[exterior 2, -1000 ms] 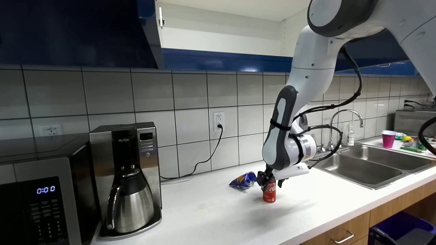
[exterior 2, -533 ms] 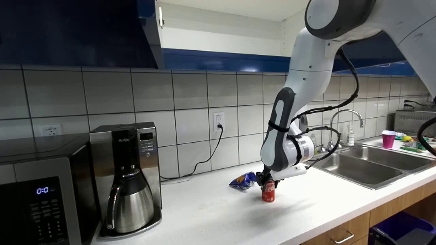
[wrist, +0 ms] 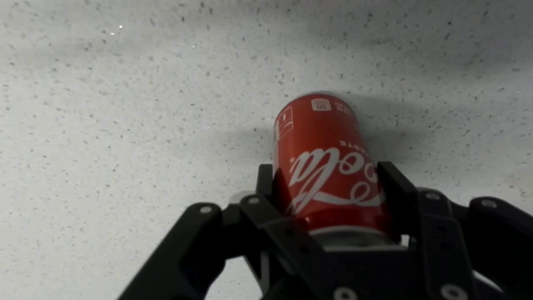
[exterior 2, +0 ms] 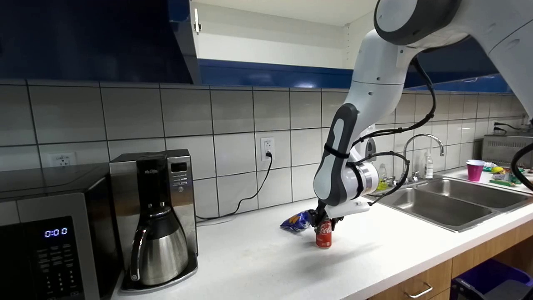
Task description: Put the can in the top cabinet
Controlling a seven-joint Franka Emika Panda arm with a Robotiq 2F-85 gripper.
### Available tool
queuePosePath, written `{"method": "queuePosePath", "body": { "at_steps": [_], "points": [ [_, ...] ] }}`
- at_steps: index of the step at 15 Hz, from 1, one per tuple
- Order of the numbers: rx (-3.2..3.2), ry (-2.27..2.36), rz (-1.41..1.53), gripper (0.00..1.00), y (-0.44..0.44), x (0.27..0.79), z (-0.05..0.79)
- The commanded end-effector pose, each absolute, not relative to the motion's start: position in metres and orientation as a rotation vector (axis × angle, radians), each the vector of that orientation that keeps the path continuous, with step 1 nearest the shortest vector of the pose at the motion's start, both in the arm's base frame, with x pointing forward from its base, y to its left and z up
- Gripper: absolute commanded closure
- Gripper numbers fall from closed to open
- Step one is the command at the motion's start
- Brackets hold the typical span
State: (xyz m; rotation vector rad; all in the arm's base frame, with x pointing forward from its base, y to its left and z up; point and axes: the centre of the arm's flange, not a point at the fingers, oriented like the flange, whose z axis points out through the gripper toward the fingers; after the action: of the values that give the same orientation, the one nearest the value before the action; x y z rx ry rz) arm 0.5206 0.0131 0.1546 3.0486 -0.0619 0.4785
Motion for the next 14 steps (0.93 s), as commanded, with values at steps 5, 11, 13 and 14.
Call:
{"method": "queuePosePath", "body": {
  "at_steps": [5,11,13,14],
  "points": [
    [3.089,-0.058,0.367,0.62,0.046,0.516,0.244],
    [3.087,-0.045,0.324,0.62,0.065,0.502,0.331],
    [3.097,-0.046,0.319,0.62,0.073,0.493,0.364],
    [3.097,-0.046,0.326,0.62,0.077,0.489,0.380]
  ]
}}
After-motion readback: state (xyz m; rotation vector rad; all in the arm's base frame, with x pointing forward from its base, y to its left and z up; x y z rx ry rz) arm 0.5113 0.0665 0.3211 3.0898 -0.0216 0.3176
